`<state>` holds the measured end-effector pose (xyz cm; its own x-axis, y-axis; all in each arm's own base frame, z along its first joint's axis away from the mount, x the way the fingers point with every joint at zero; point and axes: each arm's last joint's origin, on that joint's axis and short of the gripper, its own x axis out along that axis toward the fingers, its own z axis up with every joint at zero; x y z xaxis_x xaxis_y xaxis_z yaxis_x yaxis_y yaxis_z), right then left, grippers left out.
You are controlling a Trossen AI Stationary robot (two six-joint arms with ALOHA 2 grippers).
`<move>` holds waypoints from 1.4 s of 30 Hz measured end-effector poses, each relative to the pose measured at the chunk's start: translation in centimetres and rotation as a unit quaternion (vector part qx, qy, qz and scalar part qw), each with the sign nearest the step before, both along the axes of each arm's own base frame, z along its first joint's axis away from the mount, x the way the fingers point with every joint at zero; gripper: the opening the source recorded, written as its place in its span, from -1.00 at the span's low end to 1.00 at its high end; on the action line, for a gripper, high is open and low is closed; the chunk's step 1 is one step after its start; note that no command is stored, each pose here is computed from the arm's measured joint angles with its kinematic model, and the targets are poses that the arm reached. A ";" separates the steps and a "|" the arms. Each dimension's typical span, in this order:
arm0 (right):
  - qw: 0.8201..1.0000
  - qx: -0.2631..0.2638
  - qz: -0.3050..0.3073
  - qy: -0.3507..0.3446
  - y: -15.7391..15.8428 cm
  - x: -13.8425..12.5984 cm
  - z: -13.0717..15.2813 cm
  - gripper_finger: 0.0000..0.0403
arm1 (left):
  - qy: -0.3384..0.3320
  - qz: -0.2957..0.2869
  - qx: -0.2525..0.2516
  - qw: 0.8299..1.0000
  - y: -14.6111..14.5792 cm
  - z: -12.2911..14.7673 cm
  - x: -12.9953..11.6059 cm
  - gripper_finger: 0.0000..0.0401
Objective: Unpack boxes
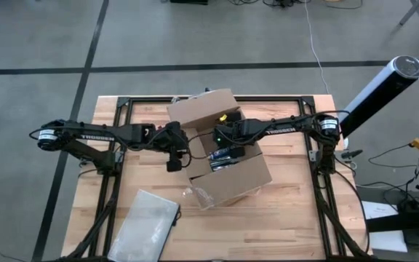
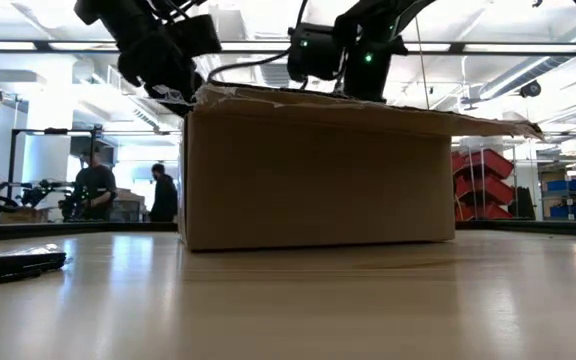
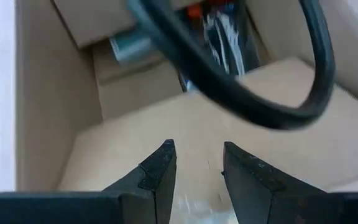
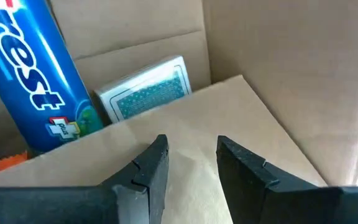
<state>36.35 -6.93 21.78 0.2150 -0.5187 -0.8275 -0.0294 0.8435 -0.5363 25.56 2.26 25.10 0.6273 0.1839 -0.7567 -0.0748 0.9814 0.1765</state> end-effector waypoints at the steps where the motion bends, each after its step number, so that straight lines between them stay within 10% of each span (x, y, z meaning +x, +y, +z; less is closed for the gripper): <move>1: 1.000 0.001 -0.006 -0.014 0.0 -0.2 0.7 -0.40 | -0.007 -0.007 0.006 1.000 0.0 0.1 0.1 -0.41; 16: 0.964 0.018 -0.104 -0.243 0.4 -8.2 11.2 -0.56 | -0.041 -0.107 0.218 0.969 1.0 -1.5 4.7 -0.31; 28: 0.944 0.133 -0.125 -0.275 -2.1 -9.4 5.6 -0.63 | -0.017 -0.137 0.308 0.941 3.6 -3.8 9.1 -0.27; 42: 0.937 0.123 -0.172 -0.278 -4.9 -11.3 4.0 -0.62 | 0.020 -0.160 0.313 0.936 5.7 -5.8 12.1 -0.28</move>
